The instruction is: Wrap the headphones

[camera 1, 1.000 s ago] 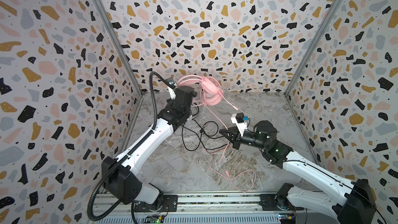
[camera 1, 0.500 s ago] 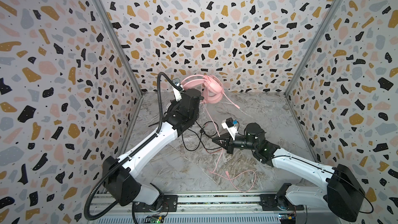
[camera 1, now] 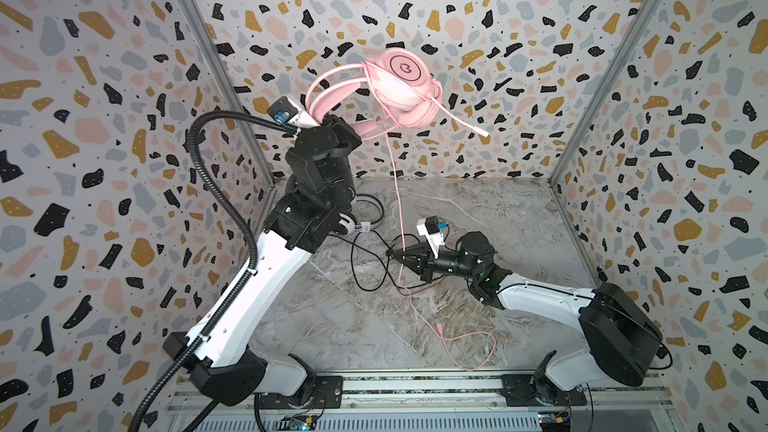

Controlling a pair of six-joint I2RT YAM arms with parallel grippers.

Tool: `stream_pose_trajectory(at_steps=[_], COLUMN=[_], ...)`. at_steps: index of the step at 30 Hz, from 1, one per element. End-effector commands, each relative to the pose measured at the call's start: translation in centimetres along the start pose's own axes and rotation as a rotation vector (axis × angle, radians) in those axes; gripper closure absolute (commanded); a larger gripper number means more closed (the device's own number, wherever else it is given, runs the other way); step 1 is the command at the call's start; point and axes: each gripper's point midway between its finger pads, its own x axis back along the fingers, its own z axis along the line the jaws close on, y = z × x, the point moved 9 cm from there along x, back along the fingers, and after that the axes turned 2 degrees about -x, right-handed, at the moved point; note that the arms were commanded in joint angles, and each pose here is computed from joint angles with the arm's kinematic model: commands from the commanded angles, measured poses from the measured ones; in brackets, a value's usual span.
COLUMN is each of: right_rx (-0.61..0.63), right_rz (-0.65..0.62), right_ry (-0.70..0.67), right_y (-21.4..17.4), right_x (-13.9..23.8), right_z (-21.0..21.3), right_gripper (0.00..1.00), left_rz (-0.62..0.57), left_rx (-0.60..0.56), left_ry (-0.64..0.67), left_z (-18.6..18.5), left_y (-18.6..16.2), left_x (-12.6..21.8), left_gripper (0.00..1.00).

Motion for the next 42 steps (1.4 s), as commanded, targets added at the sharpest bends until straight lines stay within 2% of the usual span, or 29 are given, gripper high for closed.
stream_pose_trajectory(at_steps=[1, 8, 17, 20, 22, 24, 26, 34, 39, 42], right_rx=[0.057, 0.022, -0.050, -0.059, -0.061, -0.056, -0.048, -0.047, -0.048, -0.050], right_rz=[-0.111, -0.122, -0.071, -0.057, -0.054, -0.053, -0.051, -0.064, -0.096, -0.106], right_ry=[0.090, 0.139, 0.196, 0.200, 0.196, 0.191, 0.173, 0.000, -0.157, -0.187], right_y=[3.2, 2.7, 0.7, 0.1, -0.2, -0.3, -0.4, -0.7, -0.2, 0.0], right_x=[-0.8, -3.0, -6.0, -6.3, -6.2, -5.9, -5.2, 0.7, 5.5, 7.1], right_z=[1.2, -0.5, -2.7, -2.7, -2.7, -2.6, -2.3, -3.1, -4.7, -5.0], right_gripper=[0.87, 0.81, 0.66, 0.65, 0.72, 0.89, 0.97, 1.00, 1.00, 1.00], left_rz=[-0.059, -0.068, -0.070, -0.074, -0.075, -0.081, -0.086, -0.068, -0.046, -0.041], left_rx=[0.130, 0.149, 0.134, 0.128, 0.118, 0.107, 0.089, 0.013, 0.010, 0.012], left_ry=[-0.065, -0.088, -0.088, -0.084, -0.077, -0.067, -0.051, -0.007, -0.015, -0.015], left_z=[-1.0, -1.6, -2.0, -2.0, -2.0, -1.9, -1.8, -0.9, -0.4, -0.2], left_y=[2.6, 3.5, 3.9, 4.1, 4.0, 4.1, 4.0, 3.0, 2.7, 2.5], left_x=[0.3, 0.4, 0.2, 0.2, 0.1, 0.1, 0.1, -0.7, -1.3, -1.5], left_gripper=[1.00, 1.00, 1.00, 1.00, 1.00, 1.00, 1.00, 1.00, 1.00, 1.00])
